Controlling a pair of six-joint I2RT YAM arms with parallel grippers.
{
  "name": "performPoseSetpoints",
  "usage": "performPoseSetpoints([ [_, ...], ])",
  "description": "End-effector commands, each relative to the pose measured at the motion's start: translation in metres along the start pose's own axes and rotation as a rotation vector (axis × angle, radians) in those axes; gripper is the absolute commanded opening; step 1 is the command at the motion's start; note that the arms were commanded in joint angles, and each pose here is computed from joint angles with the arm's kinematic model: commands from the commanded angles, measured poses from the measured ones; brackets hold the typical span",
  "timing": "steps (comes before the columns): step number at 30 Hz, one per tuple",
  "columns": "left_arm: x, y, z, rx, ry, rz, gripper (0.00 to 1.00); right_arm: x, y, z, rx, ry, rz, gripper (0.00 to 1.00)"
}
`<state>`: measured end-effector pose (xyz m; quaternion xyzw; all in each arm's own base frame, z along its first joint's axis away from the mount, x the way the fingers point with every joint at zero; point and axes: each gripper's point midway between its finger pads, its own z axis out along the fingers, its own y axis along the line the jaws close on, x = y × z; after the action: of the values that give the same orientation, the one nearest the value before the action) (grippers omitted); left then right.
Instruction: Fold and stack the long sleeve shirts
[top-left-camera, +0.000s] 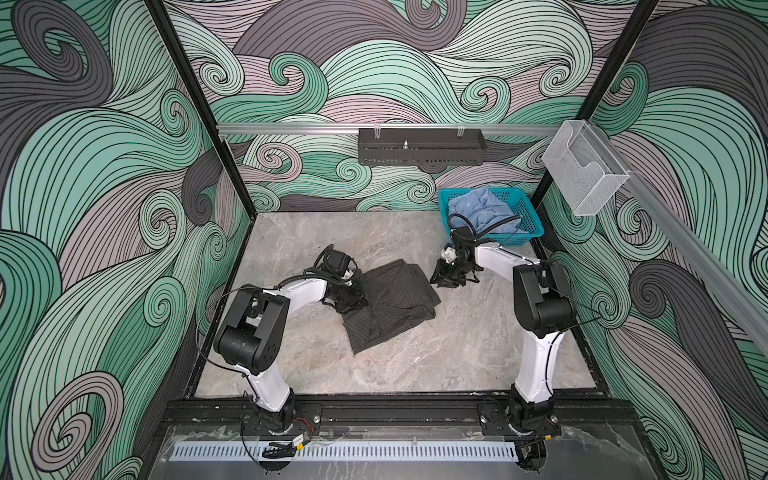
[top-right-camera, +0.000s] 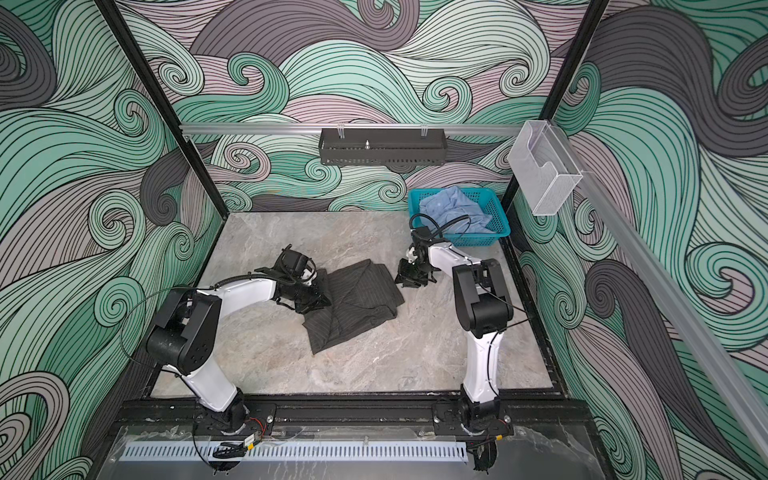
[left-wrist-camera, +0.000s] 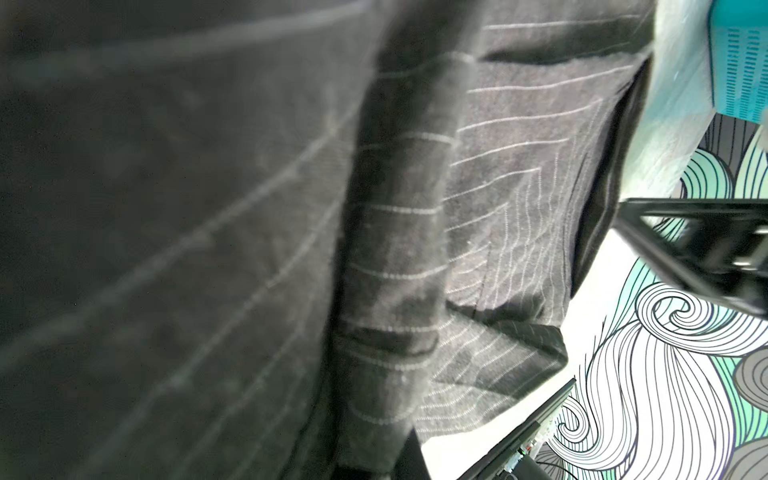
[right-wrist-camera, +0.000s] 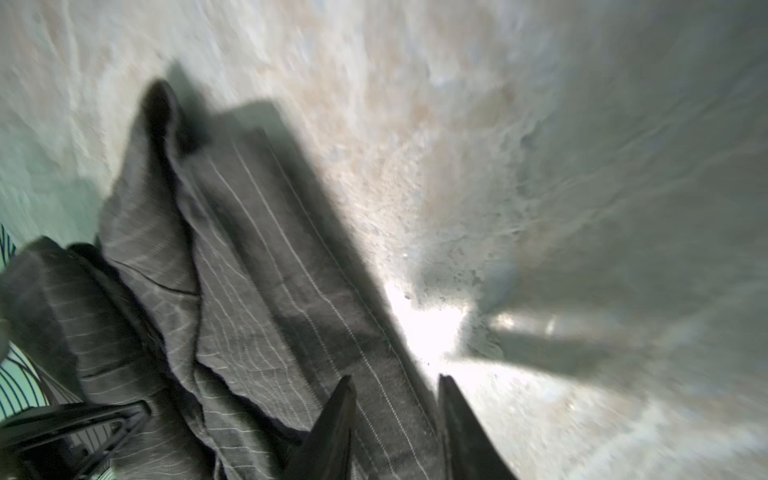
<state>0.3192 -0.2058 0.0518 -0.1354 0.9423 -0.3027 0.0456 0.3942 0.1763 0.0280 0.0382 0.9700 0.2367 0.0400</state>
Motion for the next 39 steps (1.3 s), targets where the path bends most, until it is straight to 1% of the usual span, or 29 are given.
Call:
performPoseSetpoints([
  [1, -0.005, -0.026, -0.022, 0.025, -0.03, 0.055, 0.0, 0.012, 0.006, 0.005, -0.052, 0.07, -0.025, 0.3],
  [9, -0.009, -0.071, -0.021, 0.046, -0.036, 0.111, 0.0, 0.024, 0.004, 0.012, -0.075, 0.113, -0.012, 0.22],
  [14, -0.008, -0.098, -0.015, 0.029, -0.026, 0.144, 0.0, 0.03, 0.0, 0.013, -0.067, 0.114, -0.009, 0.21],
  [16, -0.007, -0.107, -0.014, 0.009, -0.025, 0.154, 0.0, 0.031, -0.002, 0.013, -0.059, 0.112, -0.009, 0.2],
  [20, -0.007, -0.122, -0.011, 0.008, -0.034, 0.175, 0.0, 0.03, -0.003, 0.01, -0.055, 0.103, -0.01, 0.19],
  [23, -0.002, -0.136, -0.001, 0.014, -0.02, 0.187, 0.0, 0.028, -0.003, 0.006, -0.05, 0.088, -0.012, 0.19],
  [28, 0.005, -0.162, 0.025, 0.028, -0.005, 0.189, 0.0, 0.027, -0.002, 0.002, -0.051, 0.078, -0.013, 0.18],
  [34, 0.005, -0.177, 0.056, 0.031, 0.009, 0.178, 0.0, 0.027, -0.002, -0.002, -0.051, 0.069, -0.012, 0.19],
  [39, 0.006, -0.19, 0.065, 0.068, 0.013, 0.158, 0.0, 0.027, -0.005, -0.003, -0.037, 0.062, -0.012, 0.18],
])
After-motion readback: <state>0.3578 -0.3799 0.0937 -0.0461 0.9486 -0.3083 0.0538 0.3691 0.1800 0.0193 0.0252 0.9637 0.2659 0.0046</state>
